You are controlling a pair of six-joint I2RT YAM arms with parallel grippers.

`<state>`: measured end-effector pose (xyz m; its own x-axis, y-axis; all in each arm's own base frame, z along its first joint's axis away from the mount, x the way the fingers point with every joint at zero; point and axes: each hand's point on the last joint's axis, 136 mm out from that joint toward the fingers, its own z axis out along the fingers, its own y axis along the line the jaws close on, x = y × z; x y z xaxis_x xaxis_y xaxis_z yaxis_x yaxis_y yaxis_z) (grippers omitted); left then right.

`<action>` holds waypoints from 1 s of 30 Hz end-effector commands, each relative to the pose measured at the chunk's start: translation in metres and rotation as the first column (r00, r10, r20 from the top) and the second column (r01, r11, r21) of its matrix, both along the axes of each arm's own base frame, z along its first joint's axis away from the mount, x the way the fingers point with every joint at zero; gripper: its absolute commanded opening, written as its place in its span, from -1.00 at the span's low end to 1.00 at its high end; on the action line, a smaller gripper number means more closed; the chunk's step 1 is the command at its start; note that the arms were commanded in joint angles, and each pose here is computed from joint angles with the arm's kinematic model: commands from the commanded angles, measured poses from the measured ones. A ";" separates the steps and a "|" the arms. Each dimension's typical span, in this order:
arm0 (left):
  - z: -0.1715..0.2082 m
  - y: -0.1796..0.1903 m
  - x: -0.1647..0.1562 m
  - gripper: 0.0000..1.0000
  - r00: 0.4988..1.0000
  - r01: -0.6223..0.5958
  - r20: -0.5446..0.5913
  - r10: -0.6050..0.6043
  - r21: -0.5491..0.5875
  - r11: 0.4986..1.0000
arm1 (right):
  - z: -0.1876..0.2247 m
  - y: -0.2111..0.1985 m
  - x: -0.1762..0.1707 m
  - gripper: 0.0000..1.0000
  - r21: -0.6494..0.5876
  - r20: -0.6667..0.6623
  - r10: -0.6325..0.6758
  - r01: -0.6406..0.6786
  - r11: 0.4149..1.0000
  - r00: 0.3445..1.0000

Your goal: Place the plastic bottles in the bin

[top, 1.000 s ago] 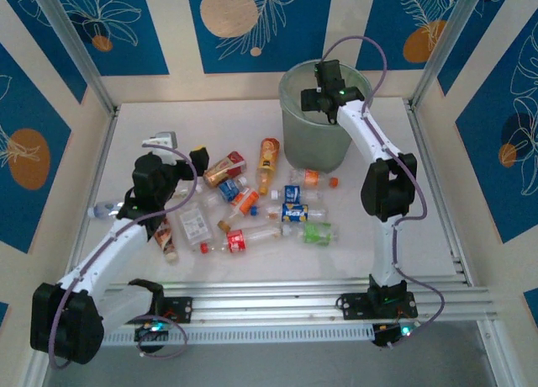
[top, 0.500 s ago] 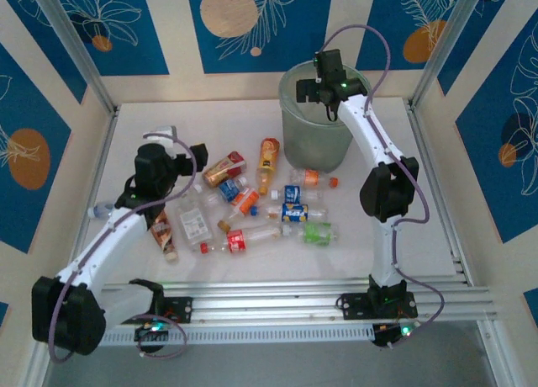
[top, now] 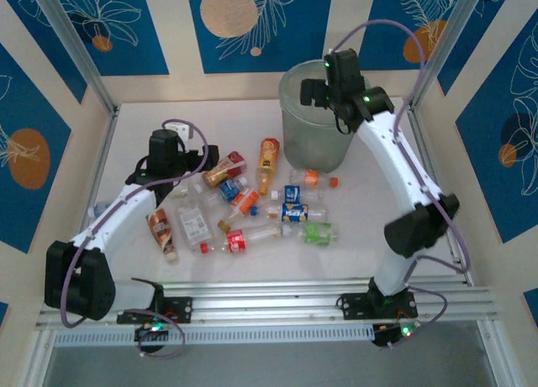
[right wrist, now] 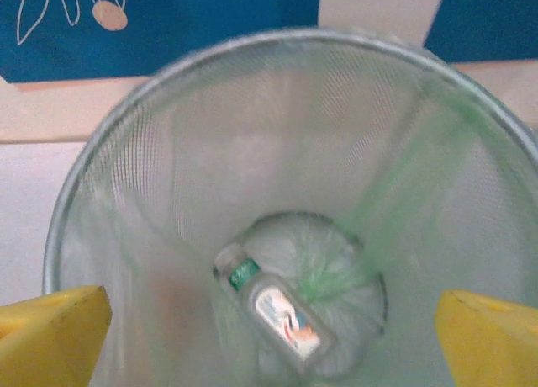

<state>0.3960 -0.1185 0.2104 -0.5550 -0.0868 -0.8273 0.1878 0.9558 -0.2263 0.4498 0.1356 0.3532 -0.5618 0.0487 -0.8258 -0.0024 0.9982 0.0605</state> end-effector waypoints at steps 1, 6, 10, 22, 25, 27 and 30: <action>0.008 -0.008 0.000 0.99 1.000 0.020 0.021 -0.019 -0.028 0.999 | -0.013 -0.008 -0.037 0.99 0.030 -0.044 -0.052 0.053 0.998 0.998; 0.010 -0.006 -0.001 0.99 0.999 0.008 0.042 -0.007 -0.035 0.999 | -0.052 -0.009 -0.099 0.99 0.047 -0.133 -0.042 0.049 0.998 0.990; 0.010 -0.006 -0.002 0.99 0.999 0.013 0.045 -0.011 -0.034 0.999 | -0.099 -0.012 -0.138 0.99 0.051 -0.267 -0.031 0.046 0.998 0.963; -0.013 -0.023 -0.033 0.99 0.992 0.099 -0.072 -0.103 -0.046 0.994 | -0.198 0.014 -0.197 0.82 0.082 -0.543 0.013 0.038 0.996 0.840; -0.023 -0.034 -0.057 0.99 0.979 0.158 -0.129 -0.157 0.000 0.987 | -0.217 0.008 -0.214 0.82 0.045 -0.627 -0.047 0.096 0.994 0.777; -0.027 -0.044 -0.074 0.99 0.966 0.208 -0.155 -0.205 0.008 0.978 | -0.228 0.002 -0.225 0.84 0.009 -0.670 -0.099 0.141 0.990 0.736; -0.032 -0.055 -0.094 0.99 0.950 0.265 -0.171 -0.259 0.011 0.964 | -0.241 -0.007 -0.241 0.95 -0.019 -0.715 -0.182 0.241 0.970 0.675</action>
